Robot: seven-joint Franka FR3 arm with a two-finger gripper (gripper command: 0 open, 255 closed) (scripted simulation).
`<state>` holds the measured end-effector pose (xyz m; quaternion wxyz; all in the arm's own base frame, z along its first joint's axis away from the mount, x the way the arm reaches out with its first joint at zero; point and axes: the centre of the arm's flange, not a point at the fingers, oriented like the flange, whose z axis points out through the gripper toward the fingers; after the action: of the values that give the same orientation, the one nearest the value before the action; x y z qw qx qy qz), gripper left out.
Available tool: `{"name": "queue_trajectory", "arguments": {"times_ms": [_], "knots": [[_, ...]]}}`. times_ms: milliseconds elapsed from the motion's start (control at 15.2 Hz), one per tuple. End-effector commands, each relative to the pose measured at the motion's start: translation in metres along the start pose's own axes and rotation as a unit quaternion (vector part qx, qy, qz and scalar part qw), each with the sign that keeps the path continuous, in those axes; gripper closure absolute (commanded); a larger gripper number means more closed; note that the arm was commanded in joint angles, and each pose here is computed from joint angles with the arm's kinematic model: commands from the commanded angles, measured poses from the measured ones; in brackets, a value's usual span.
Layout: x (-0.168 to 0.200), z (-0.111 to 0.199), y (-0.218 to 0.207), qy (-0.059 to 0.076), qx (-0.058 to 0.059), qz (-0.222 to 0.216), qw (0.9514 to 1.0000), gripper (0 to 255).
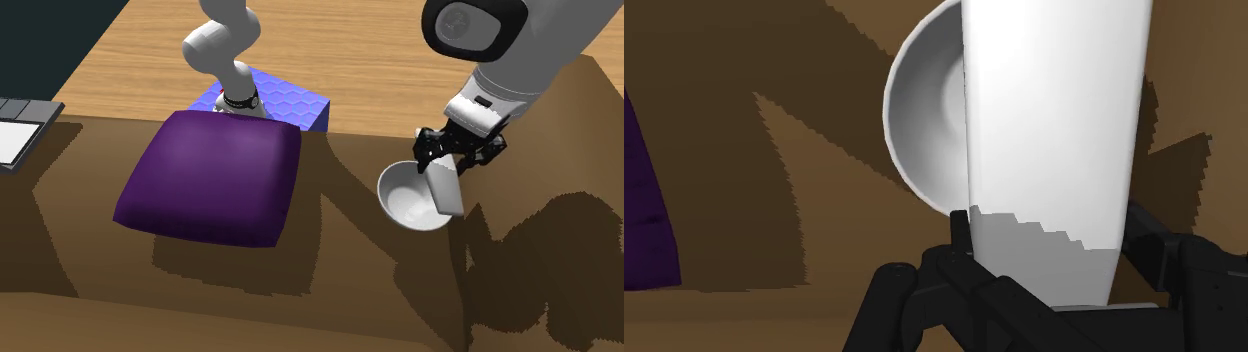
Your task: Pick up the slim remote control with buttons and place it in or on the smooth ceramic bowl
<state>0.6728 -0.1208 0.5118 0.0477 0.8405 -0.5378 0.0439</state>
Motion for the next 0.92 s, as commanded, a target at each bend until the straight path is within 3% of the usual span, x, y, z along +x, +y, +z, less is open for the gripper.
{"name": "queue_trajectory", "arguments": {"times_ms": [0,858], "knots": [[-0.003,0.009,-0.003,0.0,0.0,0.0,1.0,255],[-0.01,0.065,-0.005,0.0,0.0,0.0,1.0,255]]}}
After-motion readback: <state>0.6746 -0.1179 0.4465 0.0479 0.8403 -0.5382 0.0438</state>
